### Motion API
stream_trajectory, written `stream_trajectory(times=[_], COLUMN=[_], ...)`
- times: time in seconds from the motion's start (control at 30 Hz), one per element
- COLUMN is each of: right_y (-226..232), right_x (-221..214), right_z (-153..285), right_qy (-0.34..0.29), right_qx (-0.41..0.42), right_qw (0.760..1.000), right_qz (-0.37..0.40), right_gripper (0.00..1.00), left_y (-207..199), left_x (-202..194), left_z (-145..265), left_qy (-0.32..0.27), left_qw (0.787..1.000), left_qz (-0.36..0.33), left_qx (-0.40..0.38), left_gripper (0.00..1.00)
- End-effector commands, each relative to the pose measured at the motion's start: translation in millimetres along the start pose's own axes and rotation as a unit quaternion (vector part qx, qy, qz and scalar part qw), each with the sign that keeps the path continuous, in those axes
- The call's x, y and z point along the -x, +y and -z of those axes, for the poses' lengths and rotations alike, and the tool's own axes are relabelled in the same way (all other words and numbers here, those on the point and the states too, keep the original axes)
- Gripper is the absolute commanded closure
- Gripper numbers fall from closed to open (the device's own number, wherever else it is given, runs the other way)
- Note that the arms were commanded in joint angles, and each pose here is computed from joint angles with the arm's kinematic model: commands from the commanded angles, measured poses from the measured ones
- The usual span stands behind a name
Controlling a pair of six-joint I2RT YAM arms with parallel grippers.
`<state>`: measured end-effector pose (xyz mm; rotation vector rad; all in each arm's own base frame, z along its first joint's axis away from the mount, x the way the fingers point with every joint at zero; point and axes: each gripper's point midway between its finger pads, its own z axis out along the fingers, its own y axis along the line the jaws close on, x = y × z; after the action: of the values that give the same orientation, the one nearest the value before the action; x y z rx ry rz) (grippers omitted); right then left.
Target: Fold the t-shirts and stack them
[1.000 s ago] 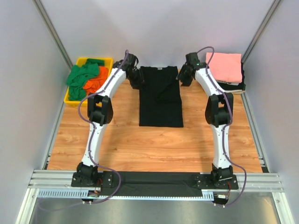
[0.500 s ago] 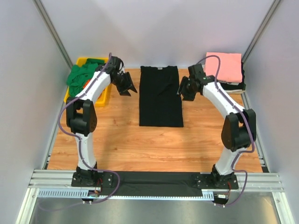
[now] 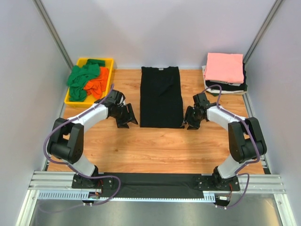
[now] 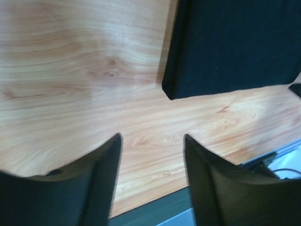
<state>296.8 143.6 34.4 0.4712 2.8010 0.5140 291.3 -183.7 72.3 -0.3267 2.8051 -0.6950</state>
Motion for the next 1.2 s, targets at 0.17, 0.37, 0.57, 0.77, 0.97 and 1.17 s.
stream_trajectory(times=[0.17, 0.37, 0.57, 0.77, 0.97, 1.17], right_y=[5.1, 0.7, -3.4, -6.3, -5.9, -6.4], right_x=[15.6, 15.3, 11.8, 10.1, 9.8, 7.8], right_z=[-17.6, -27.0, -32.9, -36.7, -39.7, -42.1], right_qy=[-0.032, -0.027, -0.019, -0.016, -0.013, -0.008], right_qx=[0.021, 0.013, 0.007, 0.003, 0.006, 0.008], right_qw=[0.999, 0.999, 1.000, 1.000, 1.000, 1.000], right_qz=[0.017, 0.020, 0.022, 0.024, 0.026, 0.029], right_gripper=[0.55, 0.59, 0.64, 0.67, 0.68, 0.76], left_y=[-14.7, -11.6, -8.8, -14.2, -15.4, -17.2], left_x=[-5.0, -7.8, -10.9, -8.1, -3.4, -1.0], left_z=[-21.8, -37.4, -53.4, -59.1, -65.0, -71.7], left_qy=[-0.031, -0.021, -0.012, -0.018, -0.020, -0.020], left_qw=[0.999, 1.000, 1.000, 1.000, 1.000, 1.000], left_qz=[-0.008, -0.003, 0.005, 0.006, 0.007, 0.010], left_qx=[-0.034, -0.022, -0.017, -0.022, -0.019, -0.022], left_gripper=[0.23, 0.29, 0.40, 0.43, 0.48, 0.58])
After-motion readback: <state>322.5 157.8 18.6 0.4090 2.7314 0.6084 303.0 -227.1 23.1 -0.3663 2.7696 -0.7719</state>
